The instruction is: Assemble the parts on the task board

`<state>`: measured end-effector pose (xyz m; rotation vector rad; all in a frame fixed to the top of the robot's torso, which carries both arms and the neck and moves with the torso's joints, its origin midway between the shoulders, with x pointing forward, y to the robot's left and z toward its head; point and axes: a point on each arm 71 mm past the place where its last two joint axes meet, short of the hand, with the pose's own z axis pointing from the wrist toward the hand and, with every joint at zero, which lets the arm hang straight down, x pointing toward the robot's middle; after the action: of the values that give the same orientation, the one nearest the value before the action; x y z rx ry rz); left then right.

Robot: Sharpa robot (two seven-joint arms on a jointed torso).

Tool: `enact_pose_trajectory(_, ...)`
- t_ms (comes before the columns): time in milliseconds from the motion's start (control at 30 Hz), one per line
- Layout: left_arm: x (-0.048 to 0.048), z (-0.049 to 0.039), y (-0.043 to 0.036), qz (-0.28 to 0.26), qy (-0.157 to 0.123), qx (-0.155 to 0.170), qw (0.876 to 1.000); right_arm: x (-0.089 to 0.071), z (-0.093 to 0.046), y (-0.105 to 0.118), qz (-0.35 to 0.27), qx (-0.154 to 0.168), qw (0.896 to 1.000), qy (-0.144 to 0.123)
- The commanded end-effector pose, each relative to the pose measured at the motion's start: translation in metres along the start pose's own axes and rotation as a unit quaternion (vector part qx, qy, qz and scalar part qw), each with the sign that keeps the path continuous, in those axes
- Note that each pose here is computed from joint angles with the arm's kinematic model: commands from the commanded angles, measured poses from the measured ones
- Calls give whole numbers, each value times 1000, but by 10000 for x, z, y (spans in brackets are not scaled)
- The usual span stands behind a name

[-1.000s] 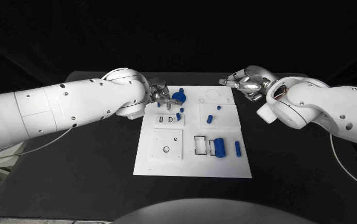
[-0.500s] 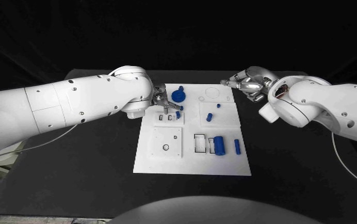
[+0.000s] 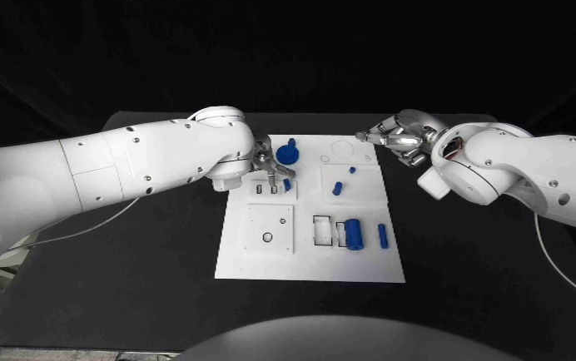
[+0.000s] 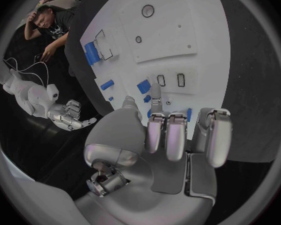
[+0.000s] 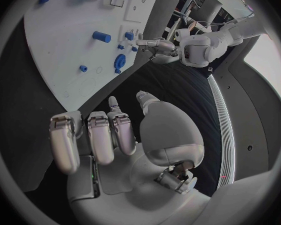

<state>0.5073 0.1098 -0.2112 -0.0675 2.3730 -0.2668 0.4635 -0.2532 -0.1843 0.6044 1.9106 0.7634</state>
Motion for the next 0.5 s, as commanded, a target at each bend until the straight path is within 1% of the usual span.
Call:
enact_pose_trajectory(33,41,27,-27,-4,15,-6,1000,26,4,-10,-6,6,1000,12)
enact_pose_trajectory(267,65,69,-74,-7,17,-6,1000,27,6,-22,-6,9,1000,13)
enact_pose_trajectory(500,62,102,-89,-14,13,-9,1000,30,10,-27,-7,11,1000,14)
